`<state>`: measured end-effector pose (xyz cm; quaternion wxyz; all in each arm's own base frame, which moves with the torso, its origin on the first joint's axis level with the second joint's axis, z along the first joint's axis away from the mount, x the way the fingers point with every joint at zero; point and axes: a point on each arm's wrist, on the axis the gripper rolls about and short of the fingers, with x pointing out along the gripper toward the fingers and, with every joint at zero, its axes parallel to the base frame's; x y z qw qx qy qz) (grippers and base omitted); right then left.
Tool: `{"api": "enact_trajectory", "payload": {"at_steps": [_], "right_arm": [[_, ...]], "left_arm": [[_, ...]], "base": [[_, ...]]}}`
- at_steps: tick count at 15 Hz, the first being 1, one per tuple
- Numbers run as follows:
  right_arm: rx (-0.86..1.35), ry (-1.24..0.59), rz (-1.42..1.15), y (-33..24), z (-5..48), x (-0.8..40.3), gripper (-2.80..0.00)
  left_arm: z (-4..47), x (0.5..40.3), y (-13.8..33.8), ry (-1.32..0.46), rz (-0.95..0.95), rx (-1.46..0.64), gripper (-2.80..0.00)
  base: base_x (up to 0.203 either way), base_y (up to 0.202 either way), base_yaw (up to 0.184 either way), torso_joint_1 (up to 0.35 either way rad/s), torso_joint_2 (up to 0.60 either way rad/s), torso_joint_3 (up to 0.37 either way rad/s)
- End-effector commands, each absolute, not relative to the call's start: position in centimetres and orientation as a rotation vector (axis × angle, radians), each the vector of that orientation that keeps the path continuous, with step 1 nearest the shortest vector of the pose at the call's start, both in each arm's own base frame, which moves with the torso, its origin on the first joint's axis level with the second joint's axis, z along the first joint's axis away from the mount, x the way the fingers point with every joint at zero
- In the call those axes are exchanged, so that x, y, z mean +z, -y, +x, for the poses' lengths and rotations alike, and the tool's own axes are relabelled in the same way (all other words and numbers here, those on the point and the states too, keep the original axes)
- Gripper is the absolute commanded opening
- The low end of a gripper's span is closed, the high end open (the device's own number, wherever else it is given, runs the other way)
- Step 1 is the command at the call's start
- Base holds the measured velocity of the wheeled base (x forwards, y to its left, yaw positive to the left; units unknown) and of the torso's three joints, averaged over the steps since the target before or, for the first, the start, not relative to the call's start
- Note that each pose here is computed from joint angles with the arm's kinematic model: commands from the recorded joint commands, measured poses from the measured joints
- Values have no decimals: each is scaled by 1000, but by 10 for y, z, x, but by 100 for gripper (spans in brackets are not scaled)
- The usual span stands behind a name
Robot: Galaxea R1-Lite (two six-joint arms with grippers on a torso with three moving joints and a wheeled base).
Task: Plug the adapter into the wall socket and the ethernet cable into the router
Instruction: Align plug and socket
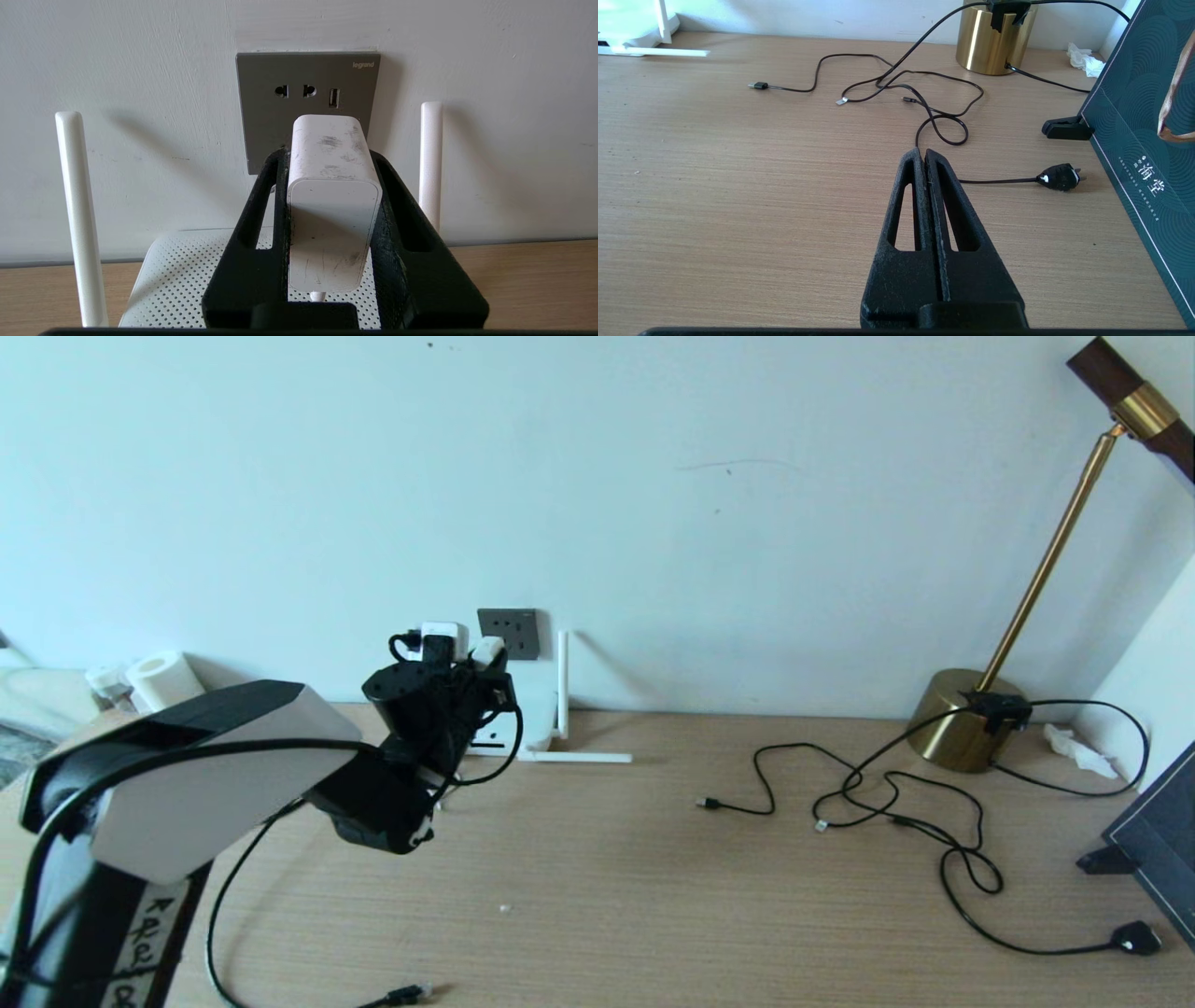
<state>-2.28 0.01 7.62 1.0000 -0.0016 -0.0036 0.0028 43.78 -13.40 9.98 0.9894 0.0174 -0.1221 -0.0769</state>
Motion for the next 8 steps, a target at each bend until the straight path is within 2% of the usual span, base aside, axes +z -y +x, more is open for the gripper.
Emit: {"api": "enact_trajectory", "payload": {"at_steps": [1, 8], "right_arm": [[5, 8, -3, 0, -23, 76, -280], [7, 8, -3, 0, -23, 76, -280]], "left_arm": [[442, 89, 135, 246, 35, -154, -280], [450, 85, 138, 262, 30, -153, -280]], "base": [[0, 0, 0, 0, 0, 0], [0, 0, 0, 0, 0, 0]]}}
